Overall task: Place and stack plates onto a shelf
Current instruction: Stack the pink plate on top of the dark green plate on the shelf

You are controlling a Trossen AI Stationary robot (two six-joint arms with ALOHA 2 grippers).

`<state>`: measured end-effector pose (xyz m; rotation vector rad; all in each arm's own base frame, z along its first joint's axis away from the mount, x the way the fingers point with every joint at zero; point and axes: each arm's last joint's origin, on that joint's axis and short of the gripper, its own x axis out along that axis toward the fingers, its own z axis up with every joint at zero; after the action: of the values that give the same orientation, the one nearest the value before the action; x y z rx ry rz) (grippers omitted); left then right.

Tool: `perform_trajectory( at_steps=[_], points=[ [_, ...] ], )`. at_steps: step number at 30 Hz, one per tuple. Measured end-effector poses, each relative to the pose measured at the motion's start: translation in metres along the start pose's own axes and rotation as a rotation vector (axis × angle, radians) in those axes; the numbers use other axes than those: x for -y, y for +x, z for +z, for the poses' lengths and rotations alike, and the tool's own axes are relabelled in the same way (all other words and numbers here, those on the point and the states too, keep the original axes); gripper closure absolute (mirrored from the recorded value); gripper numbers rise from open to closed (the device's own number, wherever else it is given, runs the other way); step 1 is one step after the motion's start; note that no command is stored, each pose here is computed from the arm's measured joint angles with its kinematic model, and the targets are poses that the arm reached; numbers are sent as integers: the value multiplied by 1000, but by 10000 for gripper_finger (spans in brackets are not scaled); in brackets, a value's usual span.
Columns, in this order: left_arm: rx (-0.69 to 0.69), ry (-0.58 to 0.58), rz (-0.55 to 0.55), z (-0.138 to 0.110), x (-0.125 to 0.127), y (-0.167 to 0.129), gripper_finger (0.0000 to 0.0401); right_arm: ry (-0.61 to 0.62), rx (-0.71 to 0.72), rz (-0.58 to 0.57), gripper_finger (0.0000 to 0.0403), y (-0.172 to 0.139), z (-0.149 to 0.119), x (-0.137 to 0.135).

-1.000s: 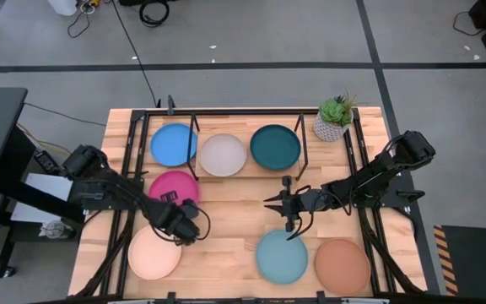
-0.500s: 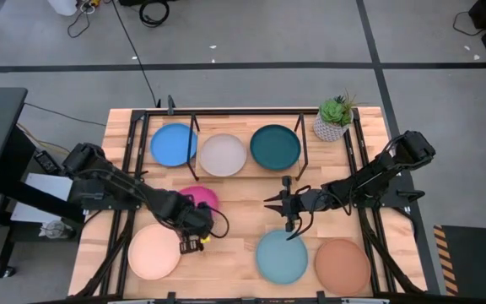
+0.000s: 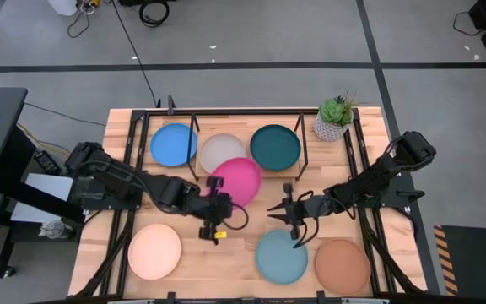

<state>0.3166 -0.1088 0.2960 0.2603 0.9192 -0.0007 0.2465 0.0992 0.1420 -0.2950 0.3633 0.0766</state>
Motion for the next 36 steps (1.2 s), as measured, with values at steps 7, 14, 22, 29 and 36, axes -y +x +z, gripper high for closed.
perform_trajectory(
  at_steps=[7,14,22,29,36],
  points=[
    [63,131,56,13,-37,33,381,8,7,29,322,-7,1,-17],
    [47,308,129,15,-68,78,381,10,16,0,322,-16,3,-33],
    [-9,349,191,6,-111,98,381,-6,31,-47,322,-26,4,-49],
    [80,359,184,8,-128,118,383,21,38,-68,322,-28,5,-51],
    [83,419,199,4,-136,143,383,43,29,-68,322,-29,4,-52]
  ],
)
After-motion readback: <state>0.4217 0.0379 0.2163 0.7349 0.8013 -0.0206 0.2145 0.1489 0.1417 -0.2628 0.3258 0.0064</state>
